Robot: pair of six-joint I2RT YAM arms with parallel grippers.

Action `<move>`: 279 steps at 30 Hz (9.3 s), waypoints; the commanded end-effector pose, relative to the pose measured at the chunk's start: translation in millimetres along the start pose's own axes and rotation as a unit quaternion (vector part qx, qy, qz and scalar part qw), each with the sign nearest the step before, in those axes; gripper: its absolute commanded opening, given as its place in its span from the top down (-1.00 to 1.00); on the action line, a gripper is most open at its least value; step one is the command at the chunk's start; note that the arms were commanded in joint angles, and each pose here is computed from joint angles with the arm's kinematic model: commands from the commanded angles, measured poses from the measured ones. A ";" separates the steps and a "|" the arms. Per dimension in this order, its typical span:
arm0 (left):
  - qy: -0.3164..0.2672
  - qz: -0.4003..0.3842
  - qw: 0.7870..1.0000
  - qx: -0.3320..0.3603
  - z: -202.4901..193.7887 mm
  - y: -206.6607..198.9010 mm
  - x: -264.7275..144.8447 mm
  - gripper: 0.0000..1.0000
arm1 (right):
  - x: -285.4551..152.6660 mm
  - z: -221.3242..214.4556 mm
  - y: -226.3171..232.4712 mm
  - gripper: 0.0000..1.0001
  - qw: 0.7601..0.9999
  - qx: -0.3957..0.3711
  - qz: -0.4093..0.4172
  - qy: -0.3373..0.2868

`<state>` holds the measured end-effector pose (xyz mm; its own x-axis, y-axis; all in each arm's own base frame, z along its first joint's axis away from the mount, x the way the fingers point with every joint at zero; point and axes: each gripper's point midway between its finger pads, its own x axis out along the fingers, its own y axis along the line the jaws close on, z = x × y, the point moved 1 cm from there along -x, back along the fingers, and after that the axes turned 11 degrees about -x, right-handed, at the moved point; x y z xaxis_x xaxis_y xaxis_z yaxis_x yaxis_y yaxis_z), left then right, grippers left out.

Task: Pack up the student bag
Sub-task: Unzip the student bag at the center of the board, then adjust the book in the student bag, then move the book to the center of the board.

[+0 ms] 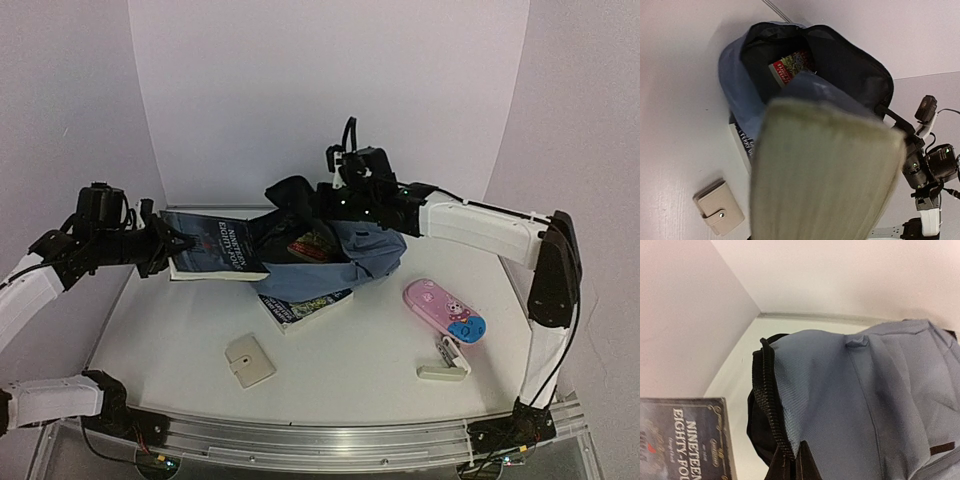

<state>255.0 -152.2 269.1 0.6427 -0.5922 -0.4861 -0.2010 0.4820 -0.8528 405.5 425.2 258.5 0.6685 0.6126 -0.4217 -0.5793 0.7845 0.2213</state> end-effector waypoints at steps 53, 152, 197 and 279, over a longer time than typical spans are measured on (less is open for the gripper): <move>0.087 -0.160 0.977 -0.109 6.0 -100.3 265.1 1.00 | -77.6 69.4 10.4 1.00 0.978 0.112 0.075 -0.157; 0.079 0.119 0.988 0.059 -40.8 25.5 268.4 -0.26 | -50.2 -23.2 -25.1 1.00 0.992 0.105 0.004 -0.071; 0.111 -0.055 0.983 0.132 -45.8 -58.2 381.3 -0.11 | -81.9 21.1 -16.4 1.00 0.984 0.126 0.021 -0.123; 0.142 0.047 0.981 0.125 -26.7 95.0 222.0 -0.18 | -105.6 -171.6 14.9 -0.14 0.912 0.378 0.162 -0.004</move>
<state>337.7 -243.7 57.8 0.3684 -0.6532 -0.6616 -0.1577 0.6574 -0.7368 241.3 329.8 138.0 0.5108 0.7975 -0.3212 -0.2311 0.4872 0.8422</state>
